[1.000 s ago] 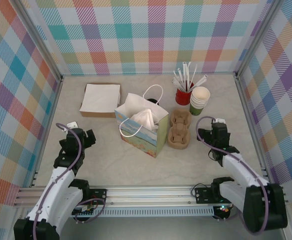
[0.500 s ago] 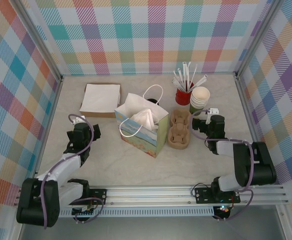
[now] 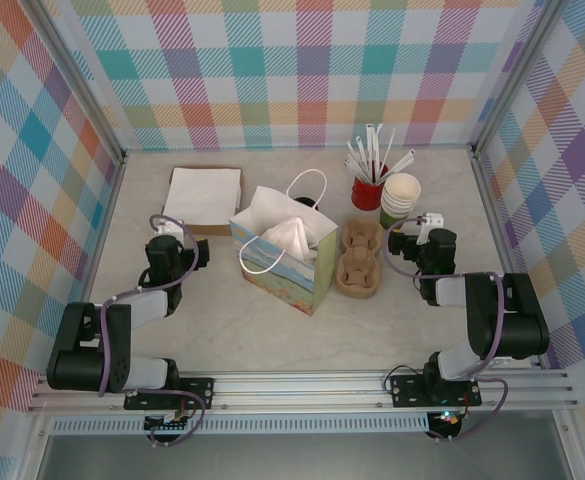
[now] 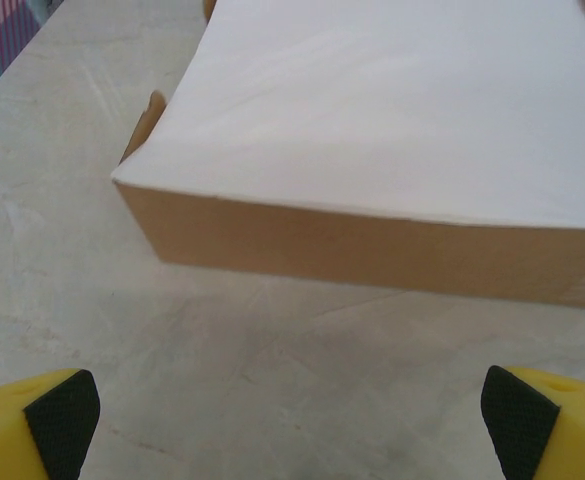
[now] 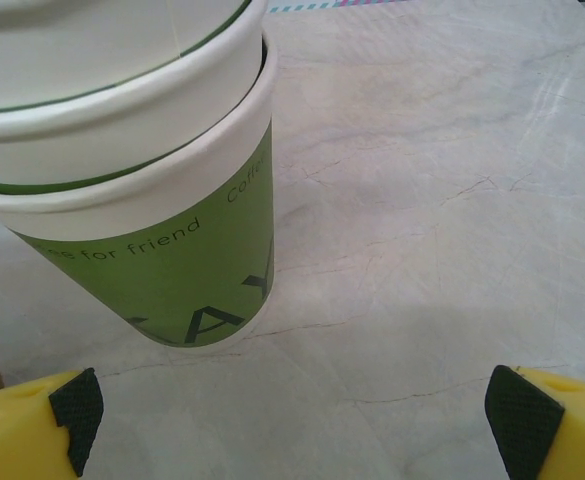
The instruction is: Pack the takeout coffee
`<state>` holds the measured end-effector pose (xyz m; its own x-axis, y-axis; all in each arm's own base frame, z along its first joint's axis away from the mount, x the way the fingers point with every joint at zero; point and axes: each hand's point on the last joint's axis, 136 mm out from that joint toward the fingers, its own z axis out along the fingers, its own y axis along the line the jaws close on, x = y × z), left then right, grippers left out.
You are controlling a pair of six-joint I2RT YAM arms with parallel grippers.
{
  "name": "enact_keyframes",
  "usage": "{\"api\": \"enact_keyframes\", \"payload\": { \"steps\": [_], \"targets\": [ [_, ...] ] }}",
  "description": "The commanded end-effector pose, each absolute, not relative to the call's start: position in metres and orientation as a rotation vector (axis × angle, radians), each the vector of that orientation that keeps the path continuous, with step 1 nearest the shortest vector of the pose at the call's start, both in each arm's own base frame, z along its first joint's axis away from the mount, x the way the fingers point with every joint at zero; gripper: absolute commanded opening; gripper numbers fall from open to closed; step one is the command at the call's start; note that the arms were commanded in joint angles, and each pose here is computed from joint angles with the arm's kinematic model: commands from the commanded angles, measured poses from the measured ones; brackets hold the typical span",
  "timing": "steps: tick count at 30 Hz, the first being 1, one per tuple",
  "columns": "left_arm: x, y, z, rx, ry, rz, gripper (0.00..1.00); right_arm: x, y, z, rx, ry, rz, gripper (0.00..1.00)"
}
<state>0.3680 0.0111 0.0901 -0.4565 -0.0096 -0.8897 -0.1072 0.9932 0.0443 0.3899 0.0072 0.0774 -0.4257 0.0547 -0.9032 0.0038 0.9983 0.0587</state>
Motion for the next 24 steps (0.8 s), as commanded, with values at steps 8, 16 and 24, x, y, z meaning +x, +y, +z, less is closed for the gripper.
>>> {"api": "enact_keyframes", "payload": {
  "steps": [8, 16, 24],
  "targets": [
    [0.373, 0.010, 0.110, -0.064, 1.961, 0.069, 1.00, 0.396, 0.011, 0.091, 0.033, 1.954, 0.081, 1.00],
    [0.375, 0.027, 0.108, -0.158, 1.972, 0.041, 1.00, 0.396, 0.011, 0.091, 0.031, 1.952, 0.083, 1.00],
    [0.372, 0.015, 0.110, -0.104, 1.967, -0.008, 1.00, 0.396, 0.011, 0.091, 0.031, 1.955, 0.081, 1.00]
  ]
}}
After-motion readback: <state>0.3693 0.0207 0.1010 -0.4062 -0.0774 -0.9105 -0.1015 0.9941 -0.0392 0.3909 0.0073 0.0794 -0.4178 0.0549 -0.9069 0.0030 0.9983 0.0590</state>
